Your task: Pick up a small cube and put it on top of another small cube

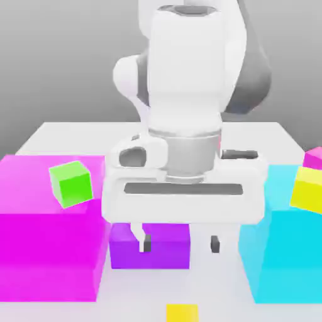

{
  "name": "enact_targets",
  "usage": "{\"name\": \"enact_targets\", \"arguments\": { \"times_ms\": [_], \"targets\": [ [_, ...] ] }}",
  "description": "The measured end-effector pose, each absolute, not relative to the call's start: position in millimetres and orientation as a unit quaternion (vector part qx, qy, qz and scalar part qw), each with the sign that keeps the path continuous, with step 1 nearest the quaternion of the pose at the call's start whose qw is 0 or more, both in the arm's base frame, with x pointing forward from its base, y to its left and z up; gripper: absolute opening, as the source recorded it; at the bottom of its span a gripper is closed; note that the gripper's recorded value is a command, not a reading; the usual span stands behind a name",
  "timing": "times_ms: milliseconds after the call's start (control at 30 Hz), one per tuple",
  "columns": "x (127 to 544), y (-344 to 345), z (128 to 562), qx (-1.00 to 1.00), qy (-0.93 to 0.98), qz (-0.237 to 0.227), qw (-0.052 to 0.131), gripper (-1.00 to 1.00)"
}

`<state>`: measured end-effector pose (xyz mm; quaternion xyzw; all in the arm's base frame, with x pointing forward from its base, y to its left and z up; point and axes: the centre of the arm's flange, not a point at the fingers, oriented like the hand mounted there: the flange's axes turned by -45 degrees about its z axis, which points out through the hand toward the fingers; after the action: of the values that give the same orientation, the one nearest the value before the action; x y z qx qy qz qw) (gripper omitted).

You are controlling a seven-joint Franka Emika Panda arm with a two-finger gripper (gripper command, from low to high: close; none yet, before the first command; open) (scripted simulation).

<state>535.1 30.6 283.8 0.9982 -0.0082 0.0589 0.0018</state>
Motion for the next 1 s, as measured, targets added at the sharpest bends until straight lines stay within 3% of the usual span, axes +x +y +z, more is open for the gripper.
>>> {"name": "enact_targets", "arguments": {
  "times_ms": [133,267,300,500,700,1000],
  "targets": [
    [527,35,211,1.0,-0.008,0.01,0.0,0.0],
    [526,36,152,1.0,-0.008,0.001,0.0,0.0],
    [525,36,141,1.0,-0.008,0.0,0.0,-1.0],
    [525,36,135,1.0,-0.008,0.0,0.0,-1.0],
    [525,30,201,1.0,-0.016,0.0,0.002,-1.0],
    [500,-74,333,0.99,-0.141,0.0,0.014,-1.0]
  ]
}}
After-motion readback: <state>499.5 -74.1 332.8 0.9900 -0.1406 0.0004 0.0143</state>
